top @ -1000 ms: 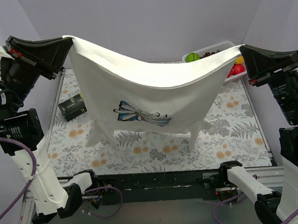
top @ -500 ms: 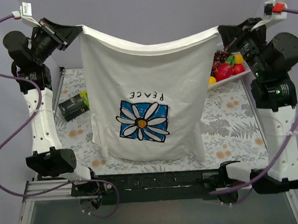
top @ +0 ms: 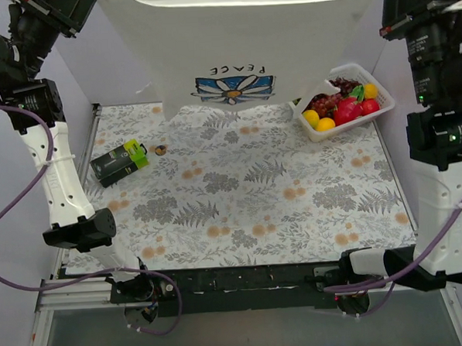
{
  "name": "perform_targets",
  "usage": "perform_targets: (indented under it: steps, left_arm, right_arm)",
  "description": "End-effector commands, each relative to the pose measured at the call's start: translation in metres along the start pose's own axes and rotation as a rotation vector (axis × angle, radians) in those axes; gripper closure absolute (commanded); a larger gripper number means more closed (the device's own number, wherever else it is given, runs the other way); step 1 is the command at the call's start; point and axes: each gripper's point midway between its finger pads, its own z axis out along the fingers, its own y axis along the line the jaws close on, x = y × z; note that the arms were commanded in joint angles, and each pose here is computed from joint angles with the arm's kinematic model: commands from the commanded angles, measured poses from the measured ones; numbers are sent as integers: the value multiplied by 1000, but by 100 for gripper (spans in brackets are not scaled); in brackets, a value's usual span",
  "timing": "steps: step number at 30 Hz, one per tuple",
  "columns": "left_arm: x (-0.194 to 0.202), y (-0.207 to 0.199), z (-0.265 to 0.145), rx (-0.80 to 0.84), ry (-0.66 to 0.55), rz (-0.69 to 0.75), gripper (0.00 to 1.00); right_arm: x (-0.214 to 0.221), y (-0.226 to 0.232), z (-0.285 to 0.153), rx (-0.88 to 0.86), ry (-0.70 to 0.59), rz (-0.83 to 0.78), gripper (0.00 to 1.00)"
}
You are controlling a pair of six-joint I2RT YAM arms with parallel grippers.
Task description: Pin the brooch onto the clothing
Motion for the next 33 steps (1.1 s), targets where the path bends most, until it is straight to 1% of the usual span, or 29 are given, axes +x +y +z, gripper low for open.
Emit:
perform_targets:
  steps: [1, 2, 3, 4, 5, 6, 7, 8, 9, 10, 11, 12, 13, 14, 15, 16, 17, 18, 19, 20, 21, 22, 24, 25, 26, 28, 30, 31, 33]
  left_arm:
    - [-17, -18, -7, 2, -62, 86, 100]
    - [1, 13, -9, -52, -27, 30, 100]
    - [9, 21, -12, -62, -16, 24, 100]
    - [17, 13, -21, -62, -9, 31, 100]
    - [27, 22, -28, -83, 0, 35, 100]
    - [65, 65, -39, -154, 47, -40, 100]
    - [71, 50, -51, -155, 43, -23, 100]
    - [87, 60, -60, -179, 62, -36, 100]
    - [127, 89, -79, -242, 117, -115, 100]
    - [142, 92, -90, -260, 136, -135, 100]
    - [153, 82, -103, -261, 142, -119, 100]
    - [186, 95, -118, -299, 186, -166, 100]
    - [199, 95, -126, -317, 203, -174, 100]
    - [212, 84, -134, -328, 231, -179, 100]
    - [222, 84, -141, -337, 256, -159, 100]
    - [242, 89, -153, -365, 287, -194, 100]
    - [250, 79, -161, -352, 307, -204, 100]
    - [258, 77, -168, -350, 317, -217, 100]
    - [276, 82, -181, -383, 348, -263, 100]
    - [286, 81, -189, -393, 363, -284, 100]
    - [286, 71, -195, -386, 359, -276, 100]
    - [290, 71, -201, -402, 363, -267, 100]
    - [306, 72, -218, -446, 385, -301, 100]
    - [305, 65, -224, -448, 368, -287, 100]
    - [318, 68, -235, -474, 382, -315, 100]
    - [322, 62, -246, -487, 365, -305, 100]
    - [341, 67, -261, -540, 416, -361, 100]
    - [348, 67, -265, -542, 443, -388, 100]
    - [367, 71, -281, -589, 487, -432, 100]
  right_arm:
    - [-56, 2, -20, 14, -224, -46, 99]
    - [-18, -9, -15, 31, -142, -50, 99]
    - [-4, -12, -16, 31, -120, -58, 99]
    - [7, -15, -27, 39, -103, -59, 99]
    - [24, -20, -32, 46, -80, -58, 99]
    - [85, -37, -41, 79, 36, -55, 99]
    - [86, -38, -58, 91, 30, -35, 99]
    - [103, -43, -69, 100, 62, -30, 99]
    - [155, -56, -86, 127, 171, -23, 99]
    - [165, -56, -105, 141, 208, 8, 99]
    - [188, -60, -119, 144, 266, 12, 99]
    - [216, -64, -142, 154, 344, 19, 99]
    - [236, -68, -159, 171, 408, 27, 99]
    - [260, -71, -179, 189, 495, 52, 99]
    - [266, -72, -193, 196, 525, 57, 99]
    - [289, -77, -213, 225, 593, 72, 99]
    - [304, -79, -231, 256, 658, 101, 99]
    - [308, -74, -243, 236, 678, 119, 99]
    - [322, -75, -257, 244, 726, 131, 99]
    - [333, -76, -273, 272, 780, 158, 99]
    - [336, -75, -284, 279, 801, 169, 99]
    - [340, -70, -293, 260, 835, 193, 99]
    - [351, -63, -317, 267, 916, 246, 99]
    - [354, -61, -324, 273, 942, 263, 99]
    - [356, -59, -332, 280, 968, 280, 99]
    - [361, -55, -351, 303, 1033, 322, 99]
    - [361, -52, -362, 311, 1065, 334, 99]
    - [364, -53, -376, 339, 1119, 338, 99]
    - [363, -52, -385, 350, 1150, 339, 99]
